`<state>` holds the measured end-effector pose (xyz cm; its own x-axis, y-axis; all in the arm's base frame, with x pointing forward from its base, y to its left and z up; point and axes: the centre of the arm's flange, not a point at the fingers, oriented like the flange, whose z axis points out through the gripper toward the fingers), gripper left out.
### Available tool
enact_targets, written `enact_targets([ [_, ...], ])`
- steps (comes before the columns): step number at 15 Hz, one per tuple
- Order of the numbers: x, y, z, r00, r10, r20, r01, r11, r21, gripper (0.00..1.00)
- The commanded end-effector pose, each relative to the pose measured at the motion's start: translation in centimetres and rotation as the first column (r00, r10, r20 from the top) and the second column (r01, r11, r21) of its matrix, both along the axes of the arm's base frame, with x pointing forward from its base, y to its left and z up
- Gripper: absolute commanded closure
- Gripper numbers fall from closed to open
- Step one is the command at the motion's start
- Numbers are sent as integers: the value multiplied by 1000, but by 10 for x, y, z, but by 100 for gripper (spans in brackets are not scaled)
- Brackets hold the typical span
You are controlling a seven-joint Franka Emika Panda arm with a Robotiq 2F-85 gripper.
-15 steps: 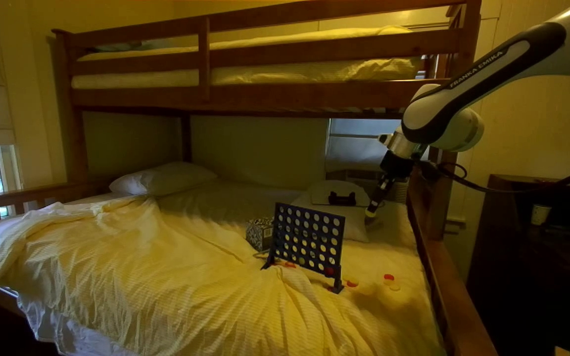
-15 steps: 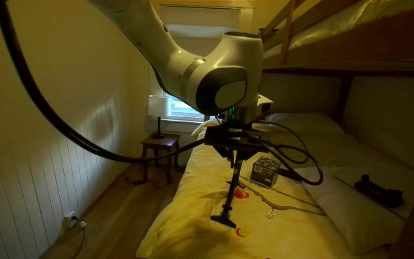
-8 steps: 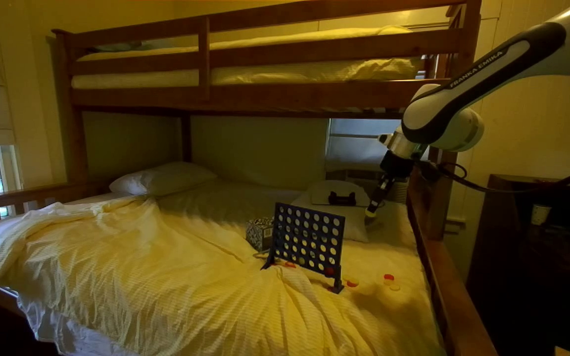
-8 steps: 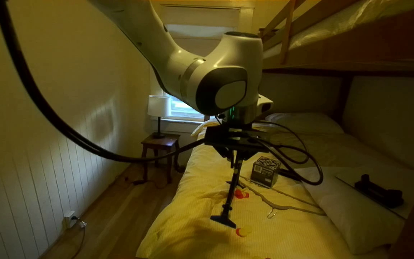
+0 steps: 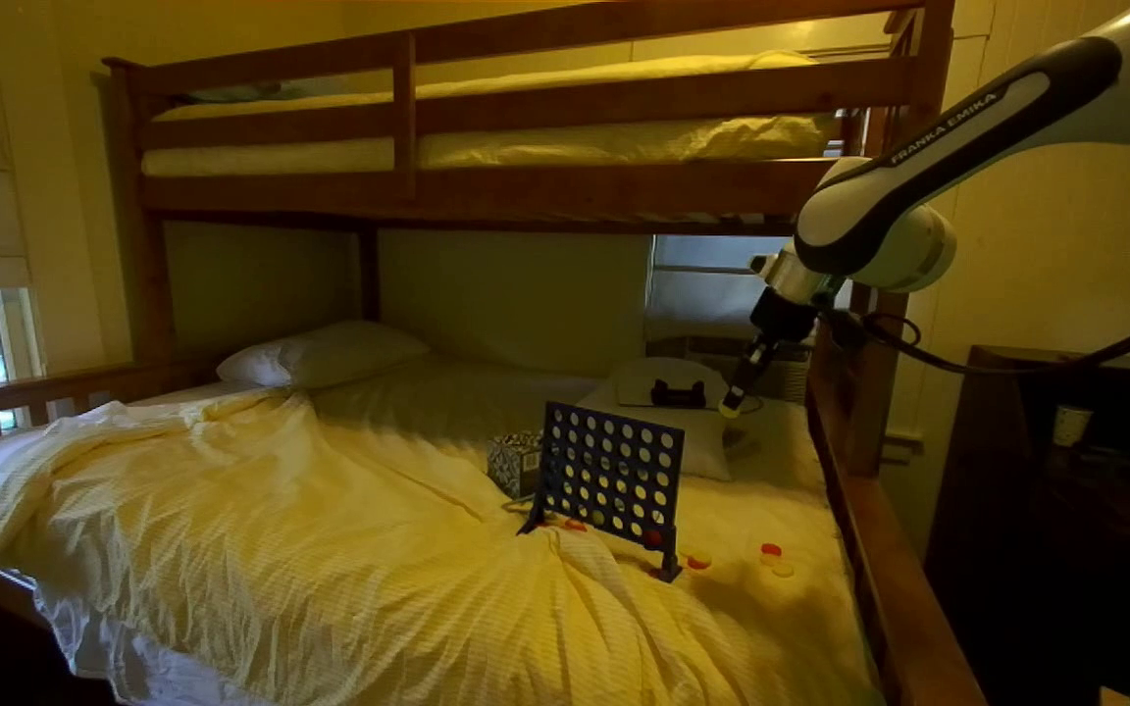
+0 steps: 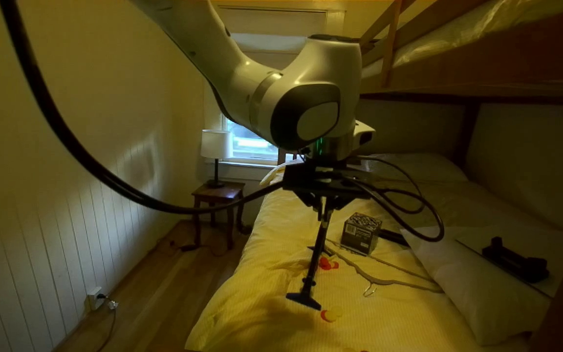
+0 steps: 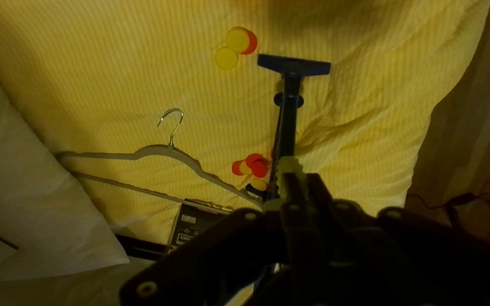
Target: Pick up the object from the bed and put it in the blue object
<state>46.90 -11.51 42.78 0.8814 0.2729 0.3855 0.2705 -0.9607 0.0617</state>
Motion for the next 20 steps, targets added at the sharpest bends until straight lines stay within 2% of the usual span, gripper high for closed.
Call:
enact_targets([
  [1,14,-1,23,999,24,34,-26,999,36,98],
  [8,39,6,37,998,69,8,-70,990,120,98],
  [12,50,3,36,998,57,-13,-55,989,139,98],
  [13,53,2,35,999,40,-12,-38,990,135,98],
  [14,39,9,35,999,47,-5,-46,993,110,98],
  [15,41,9,33,999,46,-7,-45,993,109,92],
  [20,41,10,32,999,48,-9,-47,993,109,92],
])
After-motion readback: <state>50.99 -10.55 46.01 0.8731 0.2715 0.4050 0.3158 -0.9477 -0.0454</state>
